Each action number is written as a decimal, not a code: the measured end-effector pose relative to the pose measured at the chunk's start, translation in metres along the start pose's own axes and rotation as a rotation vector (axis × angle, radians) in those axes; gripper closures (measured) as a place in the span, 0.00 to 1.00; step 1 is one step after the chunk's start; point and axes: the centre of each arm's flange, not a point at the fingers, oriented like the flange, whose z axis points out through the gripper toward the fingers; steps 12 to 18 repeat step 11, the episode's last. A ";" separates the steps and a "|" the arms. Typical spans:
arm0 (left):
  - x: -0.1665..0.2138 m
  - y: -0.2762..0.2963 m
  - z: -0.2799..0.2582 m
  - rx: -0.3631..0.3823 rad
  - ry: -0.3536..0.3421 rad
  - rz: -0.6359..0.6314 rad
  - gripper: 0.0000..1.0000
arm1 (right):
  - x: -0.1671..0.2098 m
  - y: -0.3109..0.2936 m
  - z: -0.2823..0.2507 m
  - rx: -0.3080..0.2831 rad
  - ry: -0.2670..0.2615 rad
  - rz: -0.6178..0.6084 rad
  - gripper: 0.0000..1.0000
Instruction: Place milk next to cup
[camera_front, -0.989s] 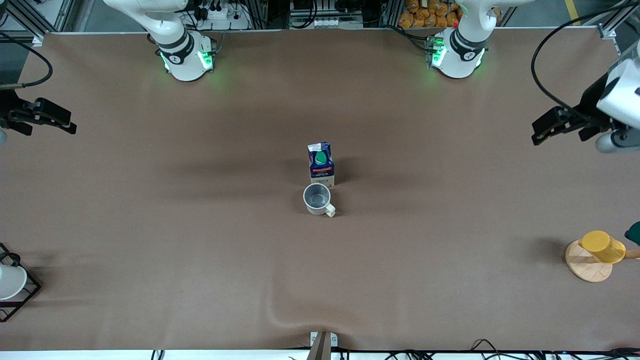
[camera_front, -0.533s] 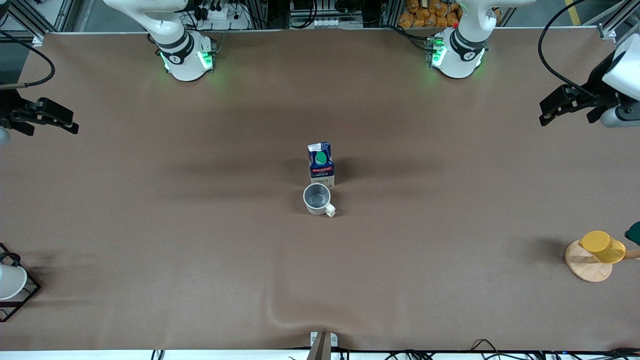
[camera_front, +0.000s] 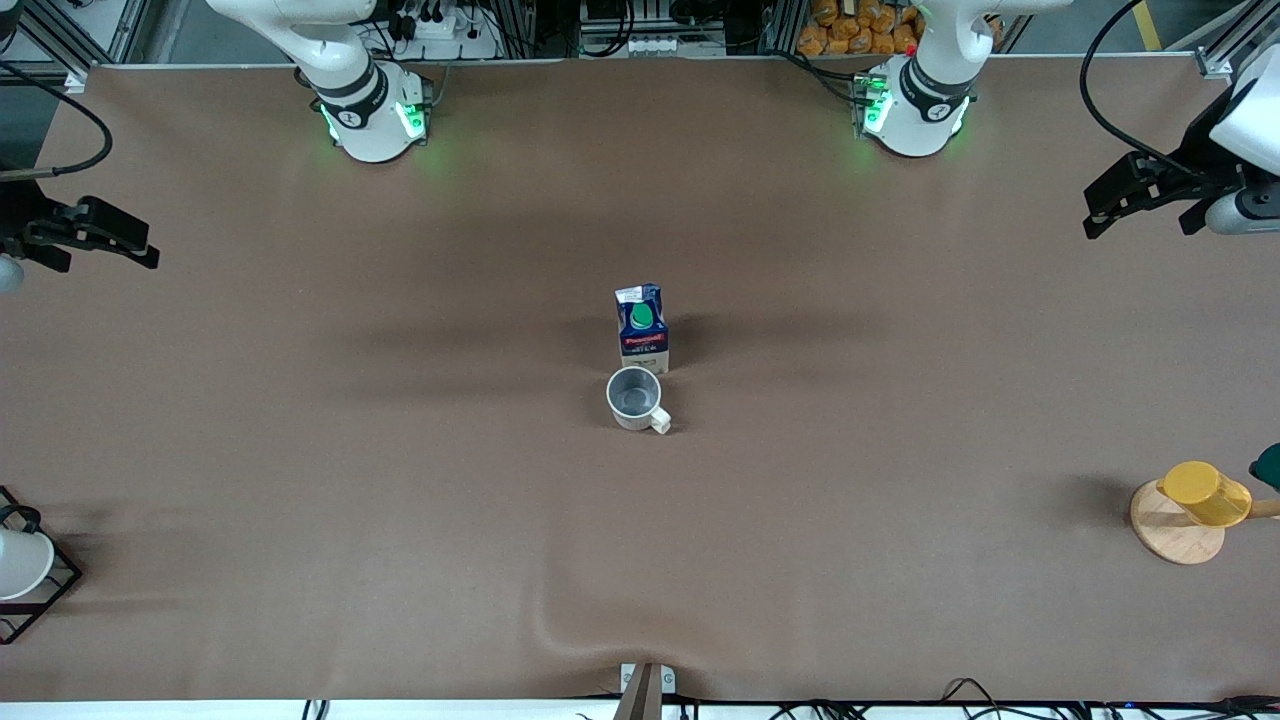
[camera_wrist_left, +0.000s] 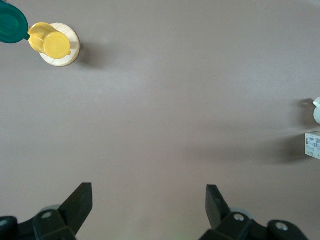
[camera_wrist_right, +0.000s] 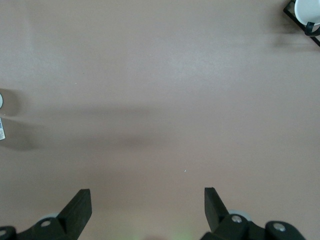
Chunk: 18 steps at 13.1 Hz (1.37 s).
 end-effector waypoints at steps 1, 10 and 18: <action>0.001 0.001 0.000 0.000 0.002 0.002 0.00 | 0.000 0.000 0.000 0.000 0.000 0.000 0.00; 0.007 0.004 -0.003 -0.002 0.003 0.008 0.00 | 0.000 0.000 0.001 0.000 -0.001 0.000 0.00; 0.008 0.004 -0.002 -0.002 0.001 0.007 0.00 | 0.000 0.000 0.001 0.000 -0.002 -0.001 0.00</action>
